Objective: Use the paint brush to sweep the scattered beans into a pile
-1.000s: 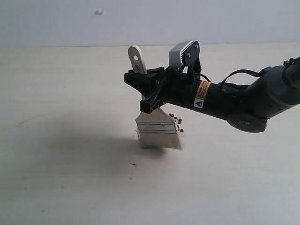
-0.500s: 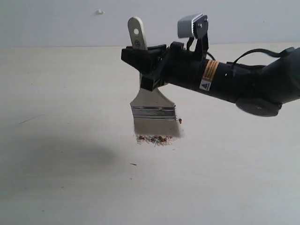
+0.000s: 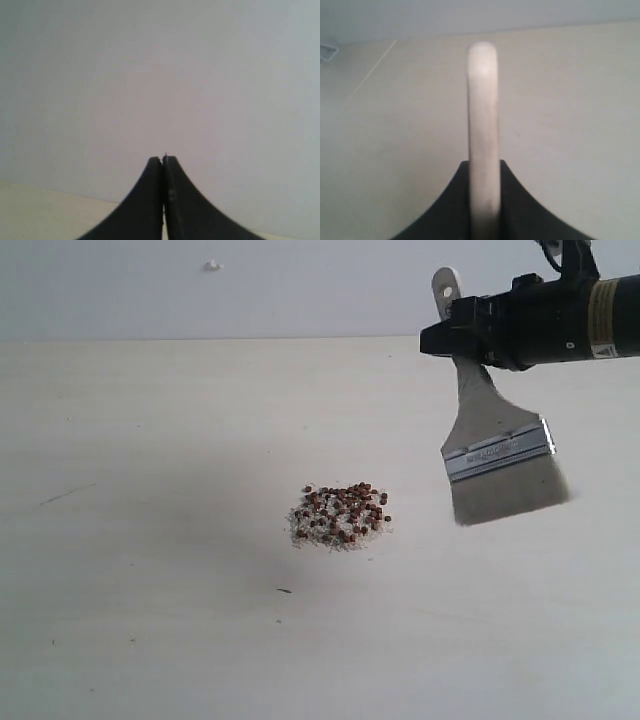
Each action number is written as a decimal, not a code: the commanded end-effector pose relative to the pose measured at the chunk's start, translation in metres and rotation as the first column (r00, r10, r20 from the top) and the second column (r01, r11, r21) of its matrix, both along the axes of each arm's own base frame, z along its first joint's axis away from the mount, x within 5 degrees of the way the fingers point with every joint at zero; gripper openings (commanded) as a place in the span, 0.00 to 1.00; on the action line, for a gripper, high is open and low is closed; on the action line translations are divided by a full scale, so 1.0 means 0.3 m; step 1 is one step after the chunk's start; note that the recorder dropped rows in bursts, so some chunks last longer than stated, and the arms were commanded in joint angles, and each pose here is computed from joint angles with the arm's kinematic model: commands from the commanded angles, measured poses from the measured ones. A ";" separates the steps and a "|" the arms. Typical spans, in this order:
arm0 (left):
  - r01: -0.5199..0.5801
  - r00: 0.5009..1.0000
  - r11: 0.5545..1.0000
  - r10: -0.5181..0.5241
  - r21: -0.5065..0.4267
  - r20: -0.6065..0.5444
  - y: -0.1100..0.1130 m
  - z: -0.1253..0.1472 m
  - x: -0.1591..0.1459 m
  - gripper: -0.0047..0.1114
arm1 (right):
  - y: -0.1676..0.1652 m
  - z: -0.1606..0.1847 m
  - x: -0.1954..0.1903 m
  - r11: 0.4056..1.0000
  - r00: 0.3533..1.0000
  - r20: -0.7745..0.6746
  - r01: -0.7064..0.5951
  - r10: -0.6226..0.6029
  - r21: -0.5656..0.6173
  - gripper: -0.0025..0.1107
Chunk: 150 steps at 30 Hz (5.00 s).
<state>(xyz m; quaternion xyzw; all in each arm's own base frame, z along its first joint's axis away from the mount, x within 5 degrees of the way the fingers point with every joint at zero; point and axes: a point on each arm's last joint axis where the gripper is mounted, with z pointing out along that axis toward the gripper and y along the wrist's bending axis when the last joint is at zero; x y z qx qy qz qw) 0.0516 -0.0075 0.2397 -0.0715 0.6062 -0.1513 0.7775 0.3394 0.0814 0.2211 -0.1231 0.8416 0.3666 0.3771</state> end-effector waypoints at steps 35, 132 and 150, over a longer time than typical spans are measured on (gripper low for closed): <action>-0.004 1.000 1.000 0.004 0.007 -0.003 0.001 -0.006 0.000 0.04 | -0.017 -0.320 0.119 0.997 0.948 -0.314 0.058 -0.041 0.045 0.03; -0.004 1.000 1.000 0.004 0.007 -0.003 0.001 -0.006 0.000 0.04 | -0.240 0.045 -0.874 0.771 0.609 0.557 0.630 -0.565 0.092 0.02; -0.004 1.000 1.000 0.004 0.007 -0.003 0.001 -0.006 0.000 0.04 | -0.244 -0.040 -0.904 0.766 0.604 0.571 0.638 -0.556 0.071 0.02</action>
